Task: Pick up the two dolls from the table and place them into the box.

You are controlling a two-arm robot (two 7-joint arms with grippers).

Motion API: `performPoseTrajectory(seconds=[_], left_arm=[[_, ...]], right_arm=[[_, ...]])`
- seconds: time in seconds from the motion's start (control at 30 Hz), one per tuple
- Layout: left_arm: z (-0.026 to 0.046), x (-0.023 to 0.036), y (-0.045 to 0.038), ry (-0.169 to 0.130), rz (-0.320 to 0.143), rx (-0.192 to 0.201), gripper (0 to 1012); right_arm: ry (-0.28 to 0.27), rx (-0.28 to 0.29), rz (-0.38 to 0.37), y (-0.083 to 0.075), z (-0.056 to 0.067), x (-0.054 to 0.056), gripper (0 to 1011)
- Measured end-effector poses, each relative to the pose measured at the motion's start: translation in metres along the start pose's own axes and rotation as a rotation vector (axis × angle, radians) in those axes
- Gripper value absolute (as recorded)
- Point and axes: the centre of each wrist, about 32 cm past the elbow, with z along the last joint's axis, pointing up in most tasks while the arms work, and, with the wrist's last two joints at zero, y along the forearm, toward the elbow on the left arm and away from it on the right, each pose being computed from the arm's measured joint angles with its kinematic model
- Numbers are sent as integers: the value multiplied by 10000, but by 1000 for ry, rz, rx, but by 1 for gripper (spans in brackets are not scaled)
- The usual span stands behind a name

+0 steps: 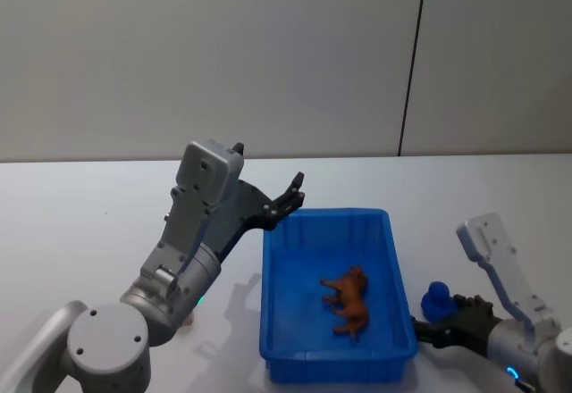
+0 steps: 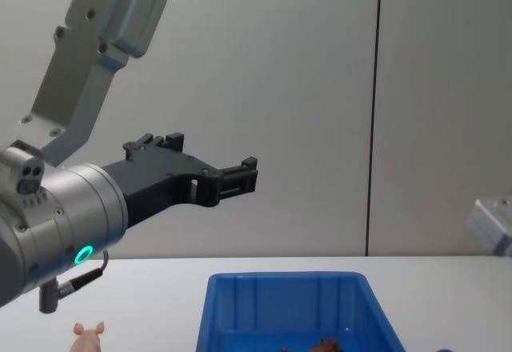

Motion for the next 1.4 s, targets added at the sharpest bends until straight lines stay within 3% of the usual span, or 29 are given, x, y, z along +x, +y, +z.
performPoseTrajectory(seconds=[0.17, 0.37, 0.87, 1.17, 1.4], left_arm=[[0, 0, 0, 0, 0, 0, 1001], [0, 0, 0, 0, 0, 0, 1001], [0, 0, 0, 0, 0, 0, 1001], [0, 0, 0, 0, 0, 0, 1001], [0, 0, 0, 0, 0, 0, 1001]], right_arm=[[7, -16, 2, 31, 17, -16, 888], [11, -25, 4, 49, 32, -26, 703], [14, -34, -9, 64, 34, -33, 578], [13, 10, -70, 14, 18, -18, 519], [8, 105, -124, -75, 86, -19, 477]])
